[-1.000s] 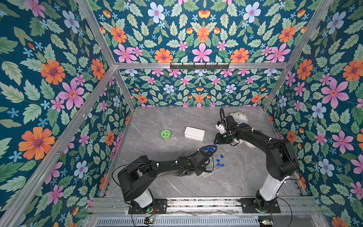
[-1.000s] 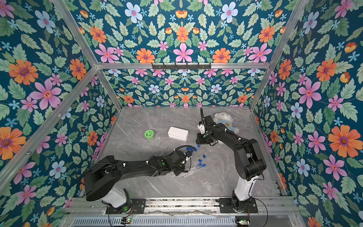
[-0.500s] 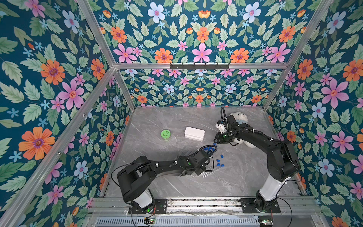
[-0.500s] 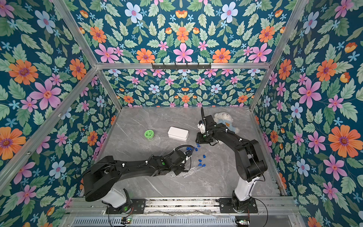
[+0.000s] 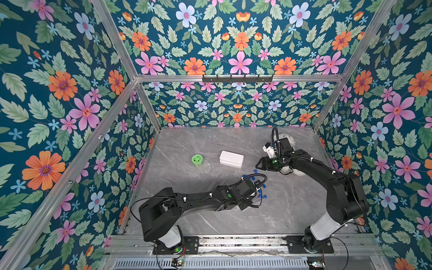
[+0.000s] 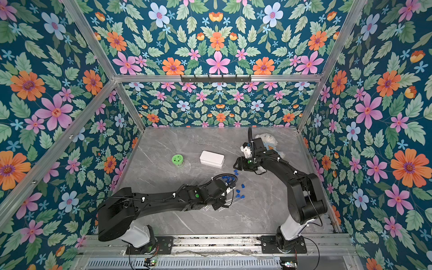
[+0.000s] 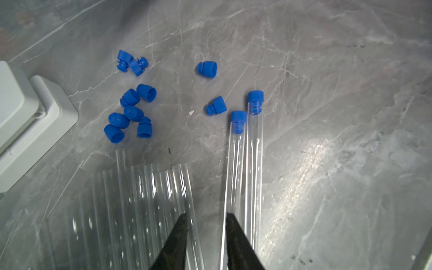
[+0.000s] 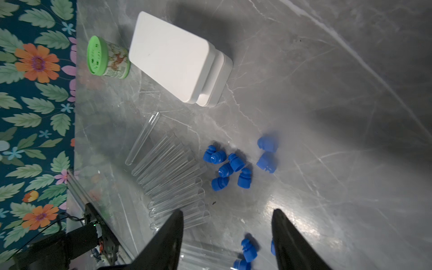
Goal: Remove stoppers from test tubes
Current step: Place the test tube at the center of the board, then pick up the test tube at the center of the board.
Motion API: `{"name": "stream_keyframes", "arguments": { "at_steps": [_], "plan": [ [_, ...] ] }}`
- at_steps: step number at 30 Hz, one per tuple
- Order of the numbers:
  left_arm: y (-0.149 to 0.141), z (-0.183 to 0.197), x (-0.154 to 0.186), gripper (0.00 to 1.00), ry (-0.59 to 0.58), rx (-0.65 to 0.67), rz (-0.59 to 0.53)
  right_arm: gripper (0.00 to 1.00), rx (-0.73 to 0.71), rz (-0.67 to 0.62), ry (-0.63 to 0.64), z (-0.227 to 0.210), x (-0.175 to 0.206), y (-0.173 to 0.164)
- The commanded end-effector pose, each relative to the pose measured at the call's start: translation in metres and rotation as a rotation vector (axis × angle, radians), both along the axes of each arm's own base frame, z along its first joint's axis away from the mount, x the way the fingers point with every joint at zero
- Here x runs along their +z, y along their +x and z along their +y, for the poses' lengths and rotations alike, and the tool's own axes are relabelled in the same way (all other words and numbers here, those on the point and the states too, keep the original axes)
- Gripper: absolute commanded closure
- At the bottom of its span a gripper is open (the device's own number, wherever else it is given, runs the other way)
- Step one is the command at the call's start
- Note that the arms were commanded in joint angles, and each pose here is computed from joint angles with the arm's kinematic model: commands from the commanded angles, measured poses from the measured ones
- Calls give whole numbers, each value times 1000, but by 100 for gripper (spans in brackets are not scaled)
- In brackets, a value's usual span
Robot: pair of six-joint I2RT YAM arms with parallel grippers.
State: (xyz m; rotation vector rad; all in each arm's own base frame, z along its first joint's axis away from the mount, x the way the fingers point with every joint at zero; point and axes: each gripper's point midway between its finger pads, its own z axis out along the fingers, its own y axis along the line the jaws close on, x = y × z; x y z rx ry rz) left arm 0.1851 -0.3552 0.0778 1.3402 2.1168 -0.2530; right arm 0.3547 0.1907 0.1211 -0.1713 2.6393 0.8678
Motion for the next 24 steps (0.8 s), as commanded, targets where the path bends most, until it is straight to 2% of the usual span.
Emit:
{"name": "stream_keyframes", "arguments": {
  "at_steps": [1, 10, 20, 24],
  "plan": [
    [-7, -2, -7, 69, 34, -38, 28, 35, -20, -1, 85, 1, 6, 1],
    [-7, -13, -22, 69, 71, -61, 45, 28, -94, -7, 135, -18, 5, 6],
    [-6, -17, -36, 68, 113, -81, 63, 28, -111, -8, 155, -22, 7, 8],
    [-4, -16, -41, 63, 120, -80, 72, 28, -111, -10, 162, -22, 9, 8]
  ]
}}
